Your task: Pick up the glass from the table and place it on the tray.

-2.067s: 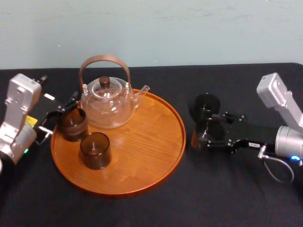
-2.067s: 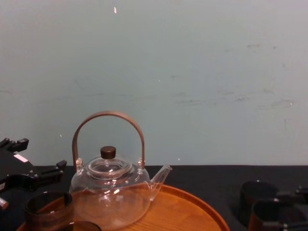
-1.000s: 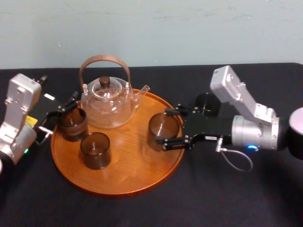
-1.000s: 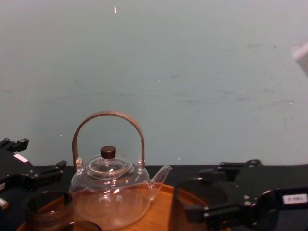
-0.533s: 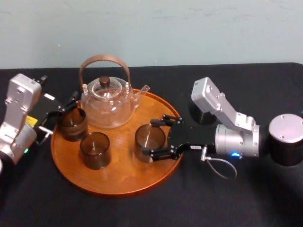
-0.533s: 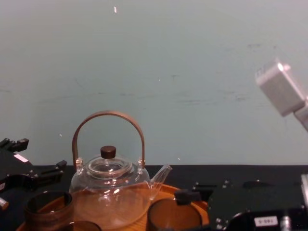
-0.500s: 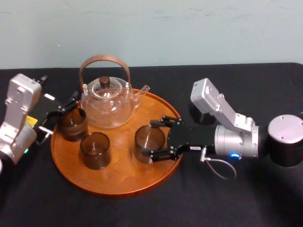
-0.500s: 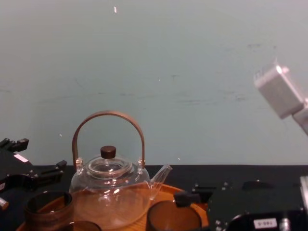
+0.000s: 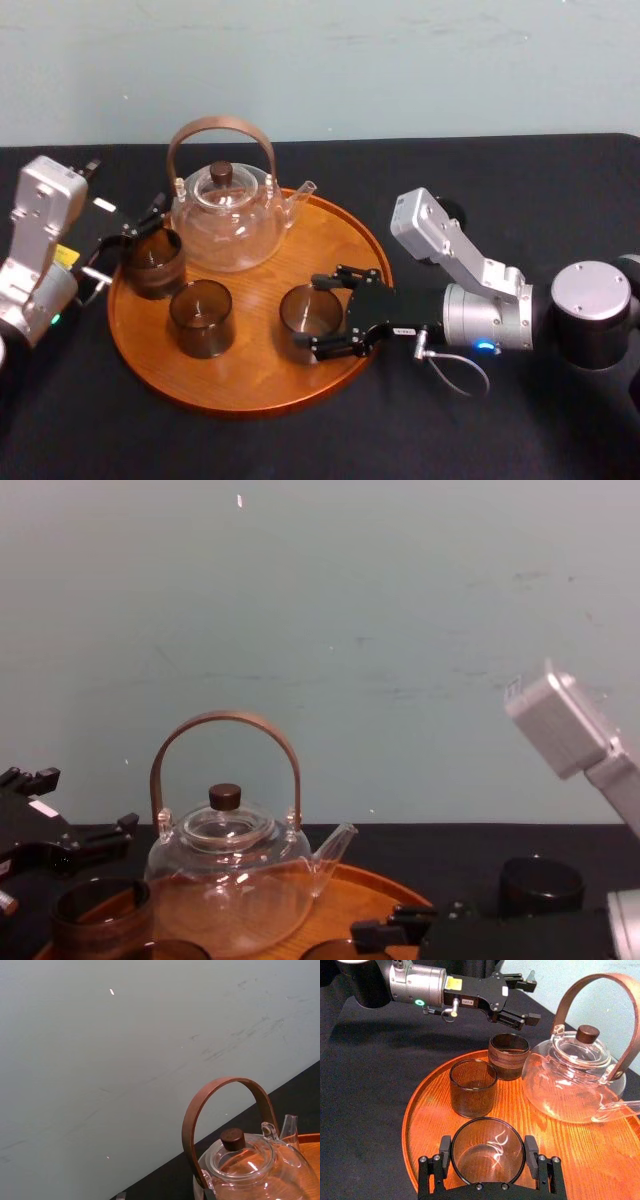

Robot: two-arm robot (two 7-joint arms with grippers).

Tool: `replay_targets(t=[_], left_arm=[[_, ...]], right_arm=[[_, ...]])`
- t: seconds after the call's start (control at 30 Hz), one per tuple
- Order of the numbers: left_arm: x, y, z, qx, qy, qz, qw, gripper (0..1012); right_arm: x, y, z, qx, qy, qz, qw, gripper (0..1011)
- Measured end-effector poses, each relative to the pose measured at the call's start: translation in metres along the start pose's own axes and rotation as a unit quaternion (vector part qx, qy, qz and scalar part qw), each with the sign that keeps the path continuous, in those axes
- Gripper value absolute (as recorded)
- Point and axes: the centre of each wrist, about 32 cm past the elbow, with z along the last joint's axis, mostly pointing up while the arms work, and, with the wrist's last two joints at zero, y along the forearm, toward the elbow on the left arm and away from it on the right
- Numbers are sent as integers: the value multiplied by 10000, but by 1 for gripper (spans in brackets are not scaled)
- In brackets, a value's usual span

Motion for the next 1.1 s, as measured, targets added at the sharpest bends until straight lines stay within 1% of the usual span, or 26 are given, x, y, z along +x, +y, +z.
replay_targets(t=[0.27, 0.47, 0.83, 0.93, 1.0, 1.1], left_arm=[[0, 0, 0, 0, 0, 0, 10000, 1001], [0, 0, 0, 0, 0, 0, 10000, 1001], [0, 0, 0, 0, 0, 0, 10000, 1001], [0, 0, 0, 0, 0, 0, 10000, 1001], [0, 0, 0, 0, 0, 0, 10000, 1001], [0, 0, 0, 0, 0, 0, 10000, 1001]], right_arm=[[-15, 32, -33, -15, 28, -17, 10000, 900], [-26, 44, -53, -80, 14, -68, 9999, 900], [-26, 43, -54, -84, 21, -64, 9999, 900], [-26, 43, -53, -82, 22, -62, 9999, 930], [-25, 43, -52, -81, 25, -61, 9999, 1000], [-24, 42, -52, -80, 26, -60, 9999, 1002]])
